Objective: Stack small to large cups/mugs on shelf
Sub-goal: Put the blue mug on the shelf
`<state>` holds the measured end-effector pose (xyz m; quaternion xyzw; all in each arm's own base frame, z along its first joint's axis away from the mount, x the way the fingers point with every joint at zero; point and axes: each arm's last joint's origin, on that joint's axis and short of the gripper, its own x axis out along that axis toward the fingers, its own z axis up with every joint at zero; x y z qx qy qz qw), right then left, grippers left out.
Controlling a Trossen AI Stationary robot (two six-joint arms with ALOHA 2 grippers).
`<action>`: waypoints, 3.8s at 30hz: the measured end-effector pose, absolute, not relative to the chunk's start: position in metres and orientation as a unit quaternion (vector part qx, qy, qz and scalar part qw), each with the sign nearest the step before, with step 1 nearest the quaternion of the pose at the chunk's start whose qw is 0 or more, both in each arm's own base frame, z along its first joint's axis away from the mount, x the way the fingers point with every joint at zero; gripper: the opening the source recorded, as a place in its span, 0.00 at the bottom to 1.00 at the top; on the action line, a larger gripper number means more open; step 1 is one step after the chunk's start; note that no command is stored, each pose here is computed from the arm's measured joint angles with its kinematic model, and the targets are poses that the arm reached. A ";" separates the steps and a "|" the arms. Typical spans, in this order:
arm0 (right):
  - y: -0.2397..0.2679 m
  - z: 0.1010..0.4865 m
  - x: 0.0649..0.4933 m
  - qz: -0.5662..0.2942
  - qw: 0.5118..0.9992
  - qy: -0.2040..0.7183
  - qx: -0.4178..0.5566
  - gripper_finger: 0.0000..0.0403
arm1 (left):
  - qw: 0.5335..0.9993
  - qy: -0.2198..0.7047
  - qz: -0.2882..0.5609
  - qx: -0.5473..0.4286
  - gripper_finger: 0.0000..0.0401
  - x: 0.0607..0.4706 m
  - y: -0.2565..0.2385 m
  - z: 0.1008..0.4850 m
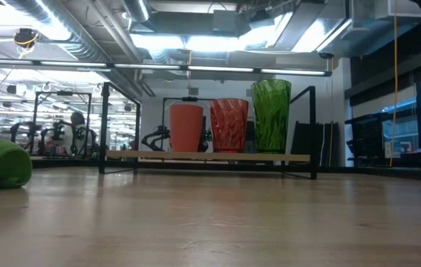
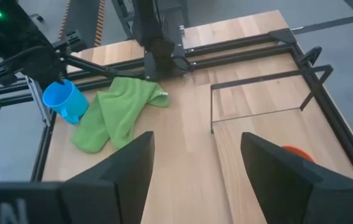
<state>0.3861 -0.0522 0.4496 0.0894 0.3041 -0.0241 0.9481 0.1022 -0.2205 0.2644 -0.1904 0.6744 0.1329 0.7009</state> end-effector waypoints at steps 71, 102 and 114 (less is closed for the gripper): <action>-0.071 0.485 0.297 -0.222 0.902 0.341 0.143 0.08 | 0.789 0.457 0.260 -0.316 0.01 0.138 -0.049 0.370; -0.071 0.479 0.298 -0.229 0.895 0.361 0.128 0.09 | 0.697 0.478 0.383 -0.372 0.00 0.222 0.157 0.364; -0.072 0.480 0.298 -0.223 0.898 0.362 0.112 0.09 | 0.655 0.519 0.399 -0.376 0.00 0.253 0.164 0.332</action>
